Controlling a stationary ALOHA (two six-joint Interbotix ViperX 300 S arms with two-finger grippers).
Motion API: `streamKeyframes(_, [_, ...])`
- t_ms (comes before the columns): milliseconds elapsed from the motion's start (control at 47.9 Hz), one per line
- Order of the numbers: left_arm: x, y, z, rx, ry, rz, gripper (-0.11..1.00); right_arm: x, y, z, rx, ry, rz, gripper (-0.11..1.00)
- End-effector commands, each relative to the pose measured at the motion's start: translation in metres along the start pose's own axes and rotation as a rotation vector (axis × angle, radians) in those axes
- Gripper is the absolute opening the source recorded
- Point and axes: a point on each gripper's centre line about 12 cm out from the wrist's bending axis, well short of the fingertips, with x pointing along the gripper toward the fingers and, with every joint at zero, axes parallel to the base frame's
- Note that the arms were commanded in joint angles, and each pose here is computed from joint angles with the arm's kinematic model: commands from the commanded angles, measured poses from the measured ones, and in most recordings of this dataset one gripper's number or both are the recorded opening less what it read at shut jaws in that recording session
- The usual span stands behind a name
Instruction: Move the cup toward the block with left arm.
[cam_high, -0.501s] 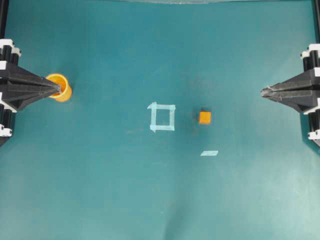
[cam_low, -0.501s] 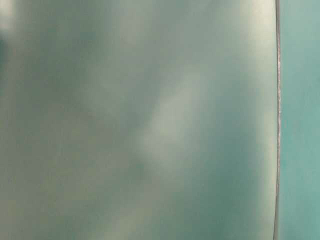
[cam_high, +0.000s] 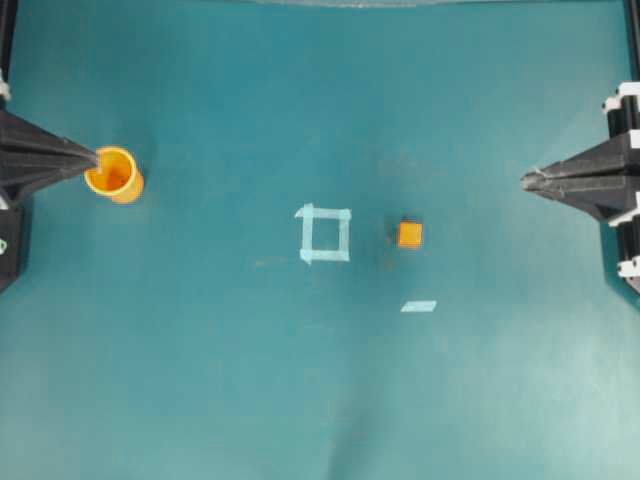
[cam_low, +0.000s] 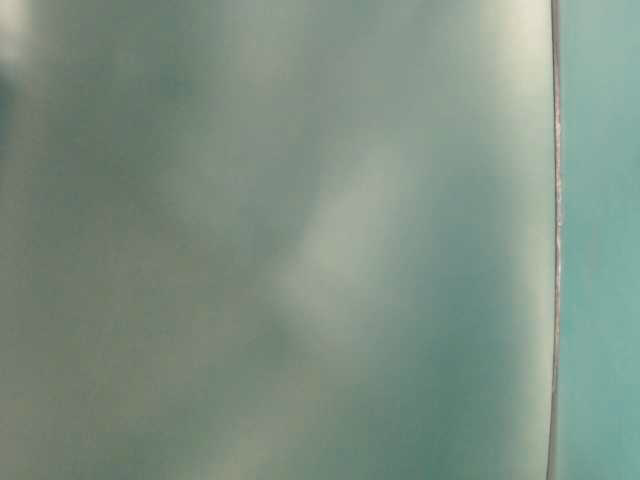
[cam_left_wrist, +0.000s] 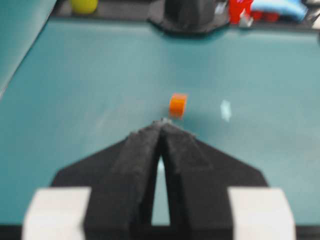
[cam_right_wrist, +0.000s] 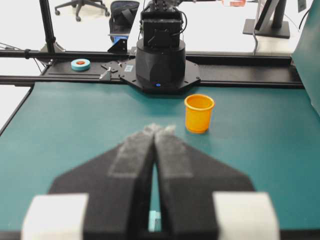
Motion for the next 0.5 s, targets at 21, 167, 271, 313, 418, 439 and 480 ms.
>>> streamKeyframes(21, [-0.007, 0.009, 0.003, -0.045, 0.068, 0.057, 0.04, 0.002, 0.0, 0.01, 0.003, -0.023, -0.002, 0.0])
streamKeyframes(167, [-0.016, 0.021, -0.012, -0.144, 0.213, 0.15, 0.04, 0.002, 0.0, 0.01, 0.003, -0.02, -0.002, 0.0])
streamKeyframes(271, [-0.02, 0.027, -0.025, -0.199, 0.314, 0.205, 0.04, 0.003, 0.0, 0.009, 0.001, -0.018, -0.002, 0.0])
streamKeyframes(313, [-0.022, 0.029, -0.03, -0.22, 0.351, 0.221, 0.04, 0.003, 0.0, 0.009, 0.0, -0.015, -0.002, 0.0])
streamKeyframes(418, [-0.024, 0.031, -0.035, -0.242, 0.392, 0.244, 0.04, 0.004, 0.0, 0.008, 0.001, -0.011, -0.002, 0.0])
streamKeyframes(439, [-0.024, 0.031, -0.035, -0.246, 0.398, 0.246, 0.04, 0.004, 0.0, 0.006, 0.001, -0.008, -0.002, 0.0])
streamKeyframes(480, [-0.025, 0.032, -0.037, -0.256, 0.409, 0.253, 0.04, 0.004, 0.0, 0.006, 0.003, -0.005, -0.002, 0.0])
